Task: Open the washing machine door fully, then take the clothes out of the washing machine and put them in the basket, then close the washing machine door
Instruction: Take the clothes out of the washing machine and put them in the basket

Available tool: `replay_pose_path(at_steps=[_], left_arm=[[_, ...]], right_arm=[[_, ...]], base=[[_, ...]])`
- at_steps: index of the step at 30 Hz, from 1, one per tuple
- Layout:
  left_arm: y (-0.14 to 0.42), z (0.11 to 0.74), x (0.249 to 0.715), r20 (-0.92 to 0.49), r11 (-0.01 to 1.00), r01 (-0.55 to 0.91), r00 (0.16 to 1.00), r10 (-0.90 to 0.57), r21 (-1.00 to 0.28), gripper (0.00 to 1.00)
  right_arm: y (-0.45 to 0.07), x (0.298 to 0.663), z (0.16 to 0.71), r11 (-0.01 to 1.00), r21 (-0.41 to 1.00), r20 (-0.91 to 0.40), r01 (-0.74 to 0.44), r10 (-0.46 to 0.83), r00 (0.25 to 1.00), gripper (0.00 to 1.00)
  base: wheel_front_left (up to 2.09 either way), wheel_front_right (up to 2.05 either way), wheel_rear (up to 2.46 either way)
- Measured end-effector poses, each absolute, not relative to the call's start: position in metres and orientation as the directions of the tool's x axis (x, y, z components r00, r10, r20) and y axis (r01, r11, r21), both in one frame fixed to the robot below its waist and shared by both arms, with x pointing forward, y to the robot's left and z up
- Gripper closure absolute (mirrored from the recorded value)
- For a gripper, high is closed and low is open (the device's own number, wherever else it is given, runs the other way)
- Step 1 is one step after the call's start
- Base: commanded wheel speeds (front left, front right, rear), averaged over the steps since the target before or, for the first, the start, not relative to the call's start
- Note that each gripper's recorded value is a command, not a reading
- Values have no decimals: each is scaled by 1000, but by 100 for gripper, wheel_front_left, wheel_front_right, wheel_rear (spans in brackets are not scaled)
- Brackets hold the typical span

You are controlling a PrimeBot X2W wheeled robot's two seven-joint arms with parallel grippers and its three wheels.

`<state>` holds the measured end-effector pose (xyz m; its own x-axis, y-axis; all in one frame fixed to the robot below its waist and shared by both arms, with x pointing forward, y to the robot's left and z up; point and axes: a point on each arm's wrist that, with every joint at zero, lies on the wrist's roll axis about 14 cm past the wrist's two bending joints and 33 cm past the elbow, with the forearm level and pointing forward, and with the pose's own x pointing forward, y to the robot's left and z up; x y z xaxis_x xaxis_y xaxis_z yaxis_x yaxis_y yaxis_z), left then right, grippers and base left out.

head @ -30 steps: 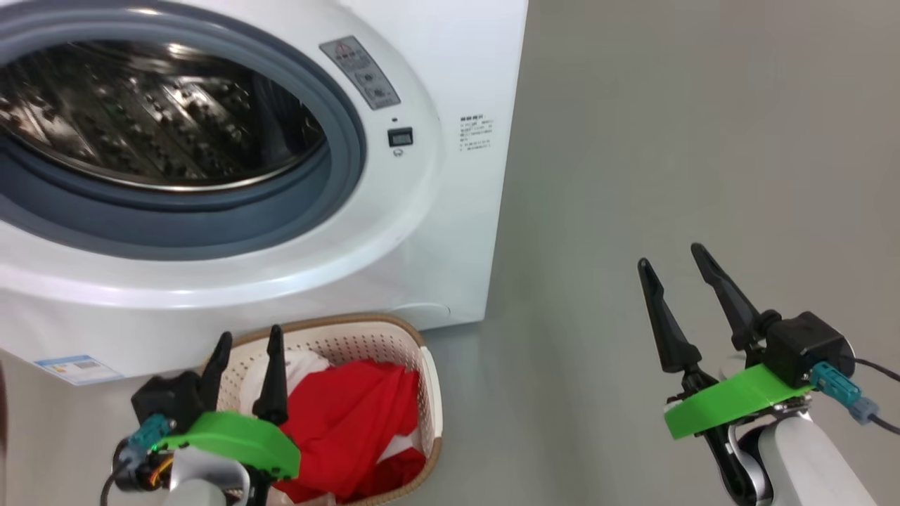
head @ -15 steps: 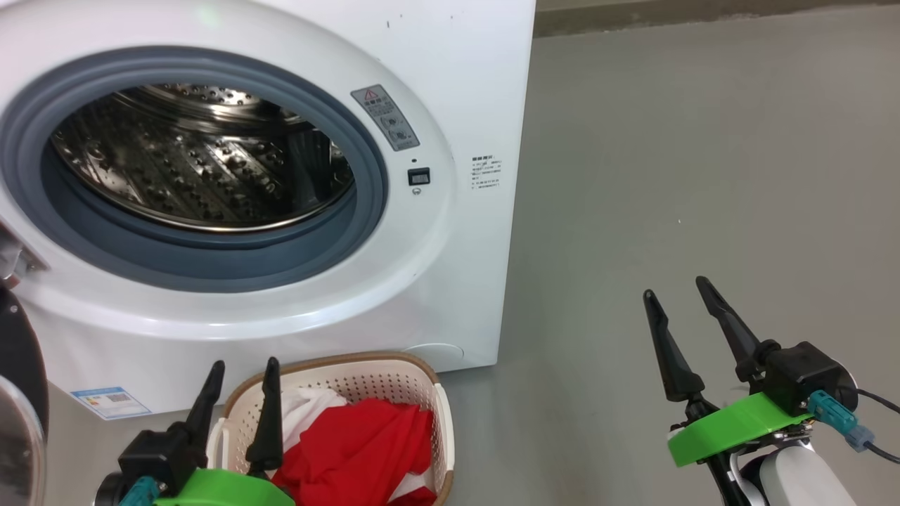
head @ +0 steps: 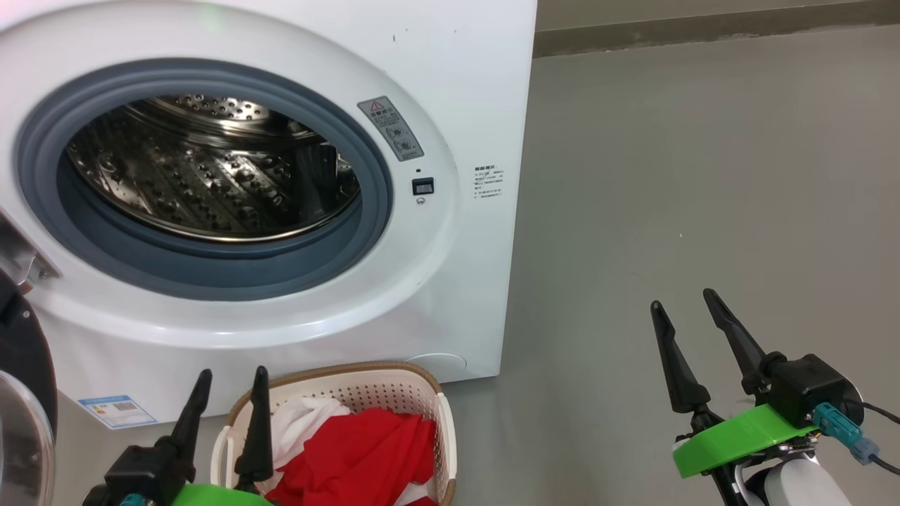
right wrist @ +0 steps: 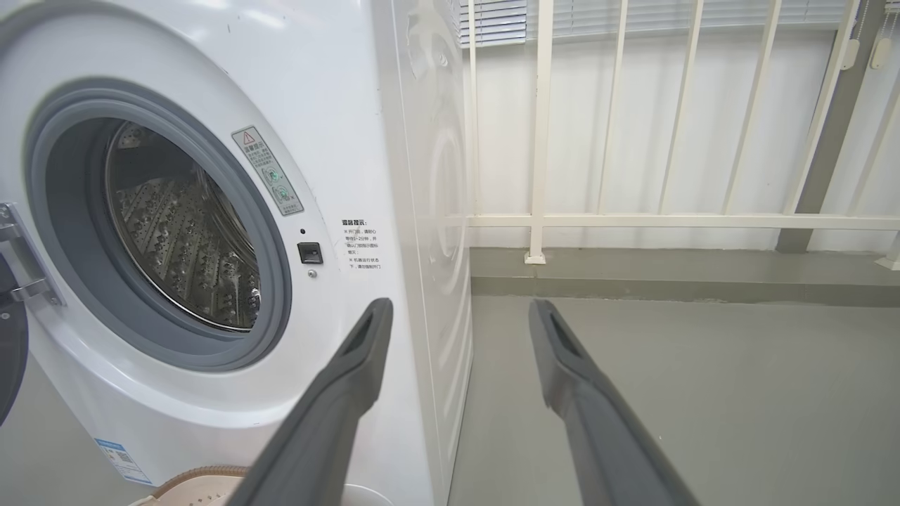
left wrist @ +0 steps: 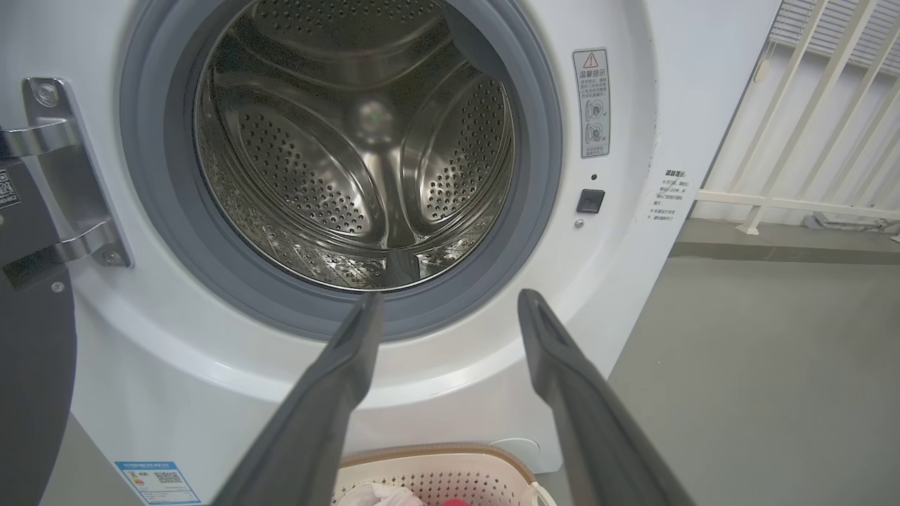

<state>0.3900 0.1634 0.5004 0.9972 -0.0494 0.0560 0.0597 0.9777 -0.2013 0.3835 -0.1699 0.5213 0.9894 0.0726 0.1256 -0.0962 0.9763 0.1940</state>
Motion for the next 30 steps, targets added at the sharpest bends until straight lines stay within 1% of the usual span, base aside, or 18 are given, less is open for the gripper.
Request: replay_pose_path(at_steps=[13,15,18,25,30], left_arm=[[167,504,390,68,979,52,997,-40,-195,0],[170,505,390,71,971,39,997,-23,-234,0],[170,506,389,74,971,39,997,-22,-237,0],[170,521,388,120,980,51,992,-28,-194,0],[170,522,387,122,983,54,992,-32,-177,0]], right_arm=[[-170,382,523,976,196,130,-95,70,989,0],[-170,382,524,976,196,132,-95,70,989,0],[-170,381,525,976,196,135,-95,69,988,0],[-170,381,524,976,197,134,-94,68,989,0],[-170,380,524,976,197,132,-94,68,989,0]], base=[[0,0,0],[0,0,0],[0,0,0],[0,0,0],[0,0,0]])
